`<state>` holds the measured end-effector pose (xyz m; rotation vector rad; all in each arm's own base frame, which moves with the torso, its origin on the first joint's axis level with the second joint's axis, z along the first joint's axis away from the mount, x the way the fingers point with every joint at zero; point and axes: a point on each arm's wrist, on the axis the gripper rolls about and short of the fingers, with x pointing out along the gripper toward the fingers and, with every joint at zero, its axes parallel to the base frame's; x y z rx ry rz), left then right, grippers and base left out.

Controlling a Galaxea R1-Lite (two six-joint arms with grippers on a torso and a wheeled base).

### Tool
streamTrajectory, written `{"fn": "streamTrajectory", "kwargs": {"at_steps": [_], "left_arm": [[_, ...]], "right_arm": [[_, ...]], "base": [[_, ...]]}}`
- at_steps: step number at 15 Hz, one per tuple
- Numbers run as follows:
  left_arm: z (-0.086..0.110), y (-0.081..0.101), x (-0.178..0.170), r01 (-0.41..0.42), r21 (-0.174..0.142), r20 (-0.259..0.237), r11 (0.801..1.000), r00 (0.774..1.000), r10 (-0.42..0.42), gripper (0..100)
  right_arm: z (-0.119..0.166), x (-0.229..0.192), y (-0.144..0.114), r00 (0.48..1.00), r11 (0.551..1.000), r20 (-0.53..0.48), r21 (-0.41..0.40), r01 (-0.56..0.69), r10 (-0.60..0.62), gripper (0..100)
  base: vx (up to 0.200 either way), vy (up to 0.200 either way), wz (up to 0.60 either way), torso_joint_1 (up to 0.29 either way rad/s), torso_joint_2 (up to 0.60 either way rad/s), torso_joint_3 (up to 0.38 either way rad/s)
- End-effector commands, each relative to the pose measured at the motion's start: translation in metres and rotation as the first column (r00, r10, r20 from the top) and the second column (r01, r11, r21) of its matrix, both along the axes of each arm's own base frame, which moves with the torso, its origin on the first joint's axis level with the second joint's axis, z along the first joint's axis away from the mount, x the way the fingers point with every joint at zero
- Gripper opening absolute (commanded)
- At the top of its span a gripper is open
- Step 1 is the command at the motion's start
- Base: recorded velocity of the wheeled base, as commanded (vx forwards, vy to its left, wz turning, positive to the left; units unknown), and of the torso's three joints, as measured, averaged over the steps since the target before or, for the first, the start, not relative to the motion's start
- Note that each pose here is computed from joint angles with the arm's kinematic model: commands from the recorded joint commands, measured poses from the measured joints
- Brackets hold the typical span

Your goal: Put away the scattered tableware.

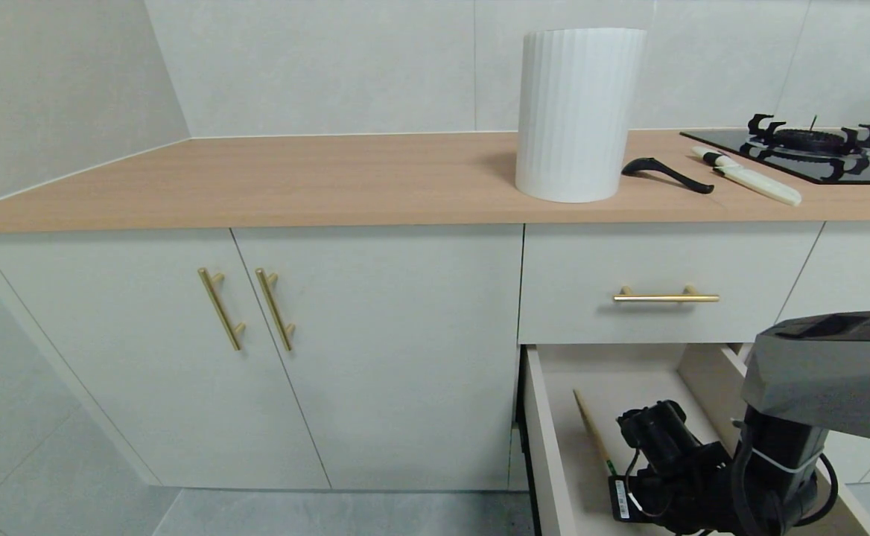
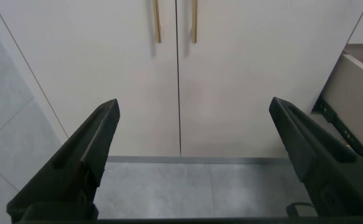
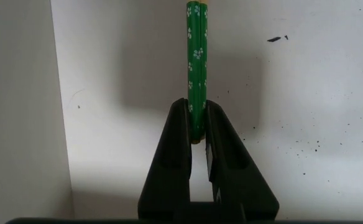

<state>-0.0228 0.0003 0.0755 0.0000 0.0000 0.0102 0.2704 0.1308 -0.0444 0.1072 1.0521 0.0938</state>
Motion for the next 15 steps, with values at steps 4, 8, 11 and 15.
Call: {"fn": "streamTrajectory", "kwargs": {"at_steps": [4,8,11,15], "left_arm": [[0.0,0.0,0.0,-0.001,-0.002,-0.002,1.0,1.0,0.001,100],[0.0,0.0,0.0,-0.001,0.0,-0.002,1.0,1.0,0.001,100],[0.0,0.0,0.0,-0.001,0.0,-0.002,1.0,1.0,0.001,100],[0.0,0.0,0.0,-0.001,0.0,-0.002,1.0,1.0,0.001,100]], "right_arm": [[0.0,0.0,0.0,1.0,1.0,0.0,0.0,0.0,0.0,100],[0.012,0.0,0.0,0.999,1.0,0.041,-0.002,0.001,-0.001,100],[0.102,-0.013,-0.012,0.96,1.0,0.28,-0.008,-0.001,0.003,100],[0.172,-0.038,-0.039,0.896,1.0,0.444,-0.002,-0.005,0.005,100]], "base": [[0.0,0.0,0.0,0.0,0.0,0.0],[0.0,0.0,0.0,0.0,0.0,0.0],[0.0,0.0,0.0,0.0,0.0,0.0],[0.0,0.0,0.0,0.0,0.0,0.0]]}}
